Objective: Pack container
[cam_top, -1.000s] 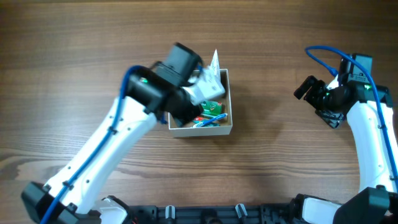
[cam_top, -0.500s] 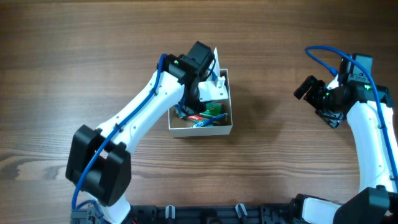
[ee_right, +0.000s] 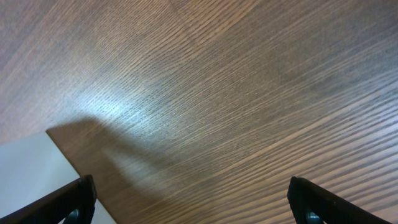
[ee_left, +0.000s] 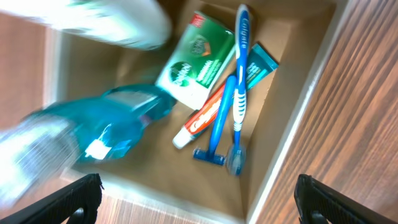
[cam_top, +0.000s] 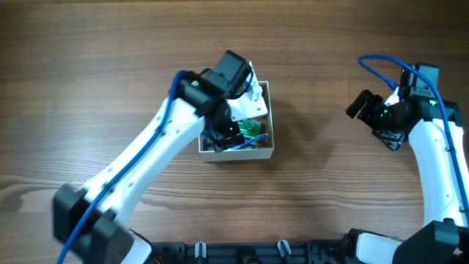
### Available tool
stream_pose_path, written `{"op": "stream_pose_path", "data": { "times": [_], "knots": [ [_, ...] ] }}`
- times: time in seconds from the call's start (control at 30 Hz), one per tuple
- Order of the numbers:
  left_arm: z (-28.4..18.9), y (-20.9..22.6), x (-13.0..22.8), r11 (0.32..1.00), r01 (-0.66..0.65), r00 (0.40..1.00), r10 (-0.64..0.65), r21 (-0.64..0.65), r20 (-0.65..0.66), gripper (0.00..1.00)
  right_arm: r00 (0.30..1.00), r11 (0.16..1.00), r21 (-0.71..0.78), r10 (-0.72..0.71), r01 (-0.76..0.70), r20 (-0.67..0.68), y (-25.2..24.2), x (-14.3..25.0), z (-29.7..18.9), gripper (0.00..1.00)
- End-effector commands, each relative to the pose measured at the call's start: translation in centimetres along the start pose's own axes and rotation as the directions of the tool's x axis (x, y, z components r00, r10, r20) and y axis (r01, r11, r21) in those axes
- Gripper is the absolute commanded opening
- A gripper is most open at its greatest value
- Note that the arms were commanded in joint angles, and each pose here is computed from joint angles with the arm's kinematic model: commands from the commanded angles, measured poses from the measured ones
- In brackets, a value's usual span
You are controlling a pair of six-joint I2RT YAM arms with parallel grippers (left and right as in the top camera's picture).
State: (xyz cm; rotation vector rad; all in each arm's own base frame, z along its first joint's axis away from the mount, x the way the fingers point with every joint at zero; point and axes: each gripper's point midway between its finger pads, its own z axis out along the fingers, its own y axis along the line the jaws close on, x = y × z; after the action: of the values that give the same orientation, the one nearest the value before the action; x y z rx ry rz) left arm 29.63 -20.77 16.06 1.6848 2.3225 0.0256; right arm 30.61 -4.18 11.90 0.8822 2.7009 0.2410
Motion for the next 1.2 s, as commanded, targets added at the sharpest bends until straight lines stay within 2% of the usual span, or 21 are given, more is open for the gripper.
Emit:
{"op": "stream_pose_path", "data": {
  "times": [0.0,0.07,0.13,0.17,0.23,0.27,0.3,0.37,0.47,0.53,0.63,0.73,0.8,0.87,1.03,1.17],
  "knots": [
    [-4.6,2.1,1.9,0.966,0.236,0.971,-0.229,-0.108,0.074,1.00,0.995,0.995,0.013,-0.100,0.100,0.019,0.0,-0.1,-0.3,1.00],
    [-6.0,3.5,2.9,0.928,0.348,0.935,-0.333,-0.135,0.122,1.00,0.984,0.985,0.003,-0.170,0.170,0.046,0.9,-0.3,-0.6,1.00],
    [-7.1,6.2,4.5,0.844,0.512,0.855,-0.483,-0.161,0.188,1.00,0.953,0.958,-0.015,-0.285,0.288,0.099,3.1,-0.9,-1.1,1.00],
    [-7.4,7.9,5.5,0.773,0.612,0.787,-0.574,-0.169,0.225,1.00,0.936,0.942,-0.021,-0.329,0.334,0.125,4.2,-1.1,-1.4,1.00],
    [-7.8,10.5,7.4,0.649,0.743,0.666,-0.691,-0.165,0.279,1.00,0.890,0.905,-0.009,-0.415,0.424,0.189,6.6,-1.6,-2.1,1.00],
    [-7.9,11.8,8.5,0.574,0.806,0.588,-0.747,-0.144,0.310,1.00,0.863,0.885,0.007,-0.455,0.465,0.222,7.8,-1.8,-2.4,1.00],
    [-8.1,12.9,9.5,0.509,0.853,0.515,-0.789,-0.115,0.334,1.00,0.843,0.874,0.028,-0.476,0.486,0.250,8.7,-2.0,-2.7,1.00],
    [-8.3,14.0,10.4,0.436,0.899,0.419,-0.833,-0.036,0.362,1.00,0.778,0.829,0.064,-0.545,0.556,0.312,10.7,-2.4,-3.0,1.00],
    [-8.5,14.7,11.8,0.389,0.921,0.356,-0.858,0.016,0.370,1.00,0.690,0.769,0.063,-0.604,0.637,0.398,13.5,-2.9,-3.8,1.00],
    [-8.7,15.2,12.8,0.363,0.932,0.334,-0.866,0.008,0.373,1.00,0.671,0.770,0.051,-0.584,0.636,0.456,14.7,-3.7,-4.5,1.00],
    [-8.6,15.1,14.1,0.333,0.943,0.313,-0.881,-0.007,0.355,1.00,0.654,0.737,0.013,-0.608,0.676,0.450,15.2,-2.9,-4.7,1.00],
    [-9.0,13.5,14.4,0.374,0.928,0.357,-0.879,-0.010,0.317,1.00,0.736,0.796,-0.044,-0.535,0.604,0.415,14.3,-1.6,-5.5,1.00],
    [-10.1,12.5,14.1,0.396,0.918,0.377,-0.867,-0.011,0.327,1.00,0.763,0.820,-0.059,-0.500,0.569,0.411,13.6,-0.9,-6.7,1.00],
    [-11.8,11.4,13.9,0.409,0.913,0.385,-0.848,-0.013,0.364,1.00,0.773,0.839,-0.055,-0.472,0.542,0.424,12.7,-0.4,-8.3,1.00],
    [-16.3,7.3,14.6,0.378,0.926,0.326,-0.794,-0.004,0.513,1.00,0.758,0.846,-0.055,-0.444,0.530,0.478,10.4,1.4,-12.5,1.00],
    [-17.1,2.6,16.1,0.387,0.922,0.314,-0.732,-0.010,0.605,1.00,0.748,0.845,-0.057,-0.437,0.531,0.500,8.0,3.7,-12.7,1.00]
  ]
}}
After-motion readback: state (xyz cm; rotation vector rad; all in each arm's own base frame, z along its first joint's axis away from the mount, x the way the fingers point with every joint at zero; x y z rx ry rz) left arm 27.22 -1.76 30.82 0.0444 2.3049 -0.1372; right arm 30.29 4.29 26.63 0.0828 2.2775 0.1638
